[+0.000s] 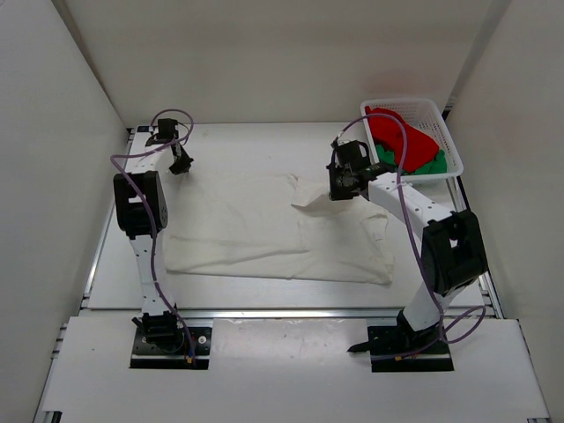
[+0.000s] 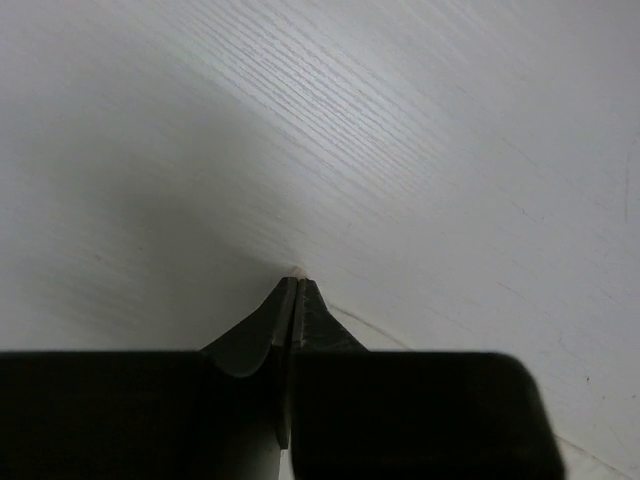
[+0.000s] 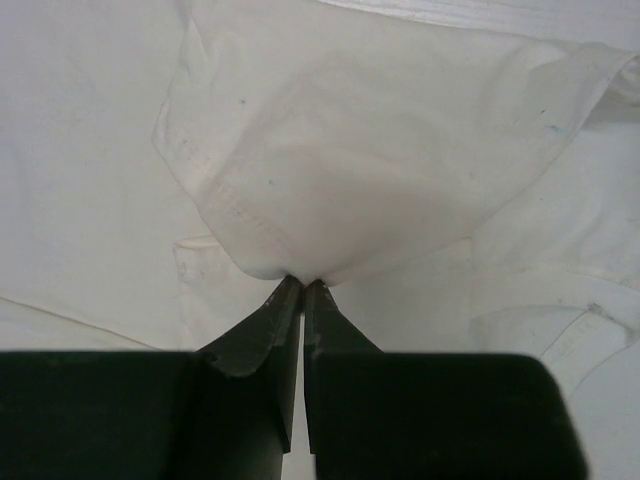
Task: Fold and stack the t-shirts
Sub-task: Grap the side of the flattened tshirt furthest away from the robot with both arms, then fold the other side of the tshirt into a rectangle
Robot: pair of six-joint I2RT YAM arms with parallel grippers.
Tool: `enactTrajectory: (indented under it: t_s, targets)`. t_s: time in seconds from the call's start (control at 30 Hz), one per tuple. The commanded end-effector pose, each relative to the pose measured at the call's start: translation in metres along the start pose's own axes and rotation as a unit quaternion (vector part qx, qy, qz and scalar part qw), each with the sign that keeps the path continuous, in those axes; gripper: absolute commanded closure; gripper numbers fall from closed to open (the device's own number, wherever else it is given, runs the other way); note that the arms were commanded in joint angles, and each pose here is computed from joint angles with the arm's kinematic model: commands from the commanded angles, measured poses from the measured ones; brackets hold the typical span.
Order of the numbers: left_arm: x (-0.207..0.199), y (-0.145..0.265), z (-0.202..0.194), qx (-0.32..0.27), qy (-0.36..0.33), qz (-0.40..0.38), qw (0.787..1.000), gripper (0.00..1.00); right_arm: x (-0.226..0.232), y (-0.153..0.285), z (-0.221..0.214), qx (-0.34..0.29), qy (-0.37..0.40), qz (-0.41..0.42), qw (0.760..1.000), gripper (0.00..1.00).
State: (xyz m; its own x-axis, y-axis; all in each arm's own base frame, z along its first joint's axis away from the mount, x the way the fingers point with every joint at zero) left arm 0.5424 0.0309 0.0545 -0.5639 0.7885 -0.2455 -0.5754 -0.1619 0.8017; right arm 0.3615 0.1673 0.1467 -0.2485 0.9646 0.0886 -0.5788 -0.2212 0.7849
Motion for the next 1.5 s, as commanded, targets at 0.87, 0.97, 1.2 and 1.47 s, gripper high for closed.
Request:
enactTrajectory:
  t_s: [0.87,0.97,1.2,1.47]
  targets:
    - [0.022,0.167,-0.005,-0.098,0.074,-0.144,0.982,1.00,-0.053,0.112,-0.042,-0.103,-0.110,0.026,0.988,1.00]
    - [0.024,0.187,-0.004,-0.108,0.080,-0.169,0.976,1.00,-0.044,0.125,-0.045,-0.103,-0.104,0.041,0.988,1.00]
    - [0.071,0.200,-0.040,-0.088,0.115,-0.172,0.974,1.00,-0.034,0.142,-0.070,-0.107,-0.106,0.084,0.985,1.00]
    - [0.124,0.176,-0.100,-0.036,0.172,-0.129,0.976,0.91,-0.046,0.111,-0.121,-0.044,-0.145,0.050,0.987,1.00]
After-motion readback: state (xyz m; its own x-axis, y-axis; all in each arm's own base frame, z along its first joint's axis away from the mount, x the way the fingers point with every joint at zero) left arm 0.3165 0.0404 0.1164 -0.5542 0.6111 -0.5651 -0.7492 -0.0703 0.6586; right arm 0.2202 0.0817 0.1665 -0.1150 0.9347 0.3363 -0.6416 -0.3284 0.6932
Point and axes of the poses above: each gripper's point midway between its finger pads, its own y axis back along the fingers, its own x axis along the line the jaws close on, z = x × y, the point moved 4 cm from there along y, back along the fingers, and after that the axes turned 5 degrees about y, right-handed, at the moved point
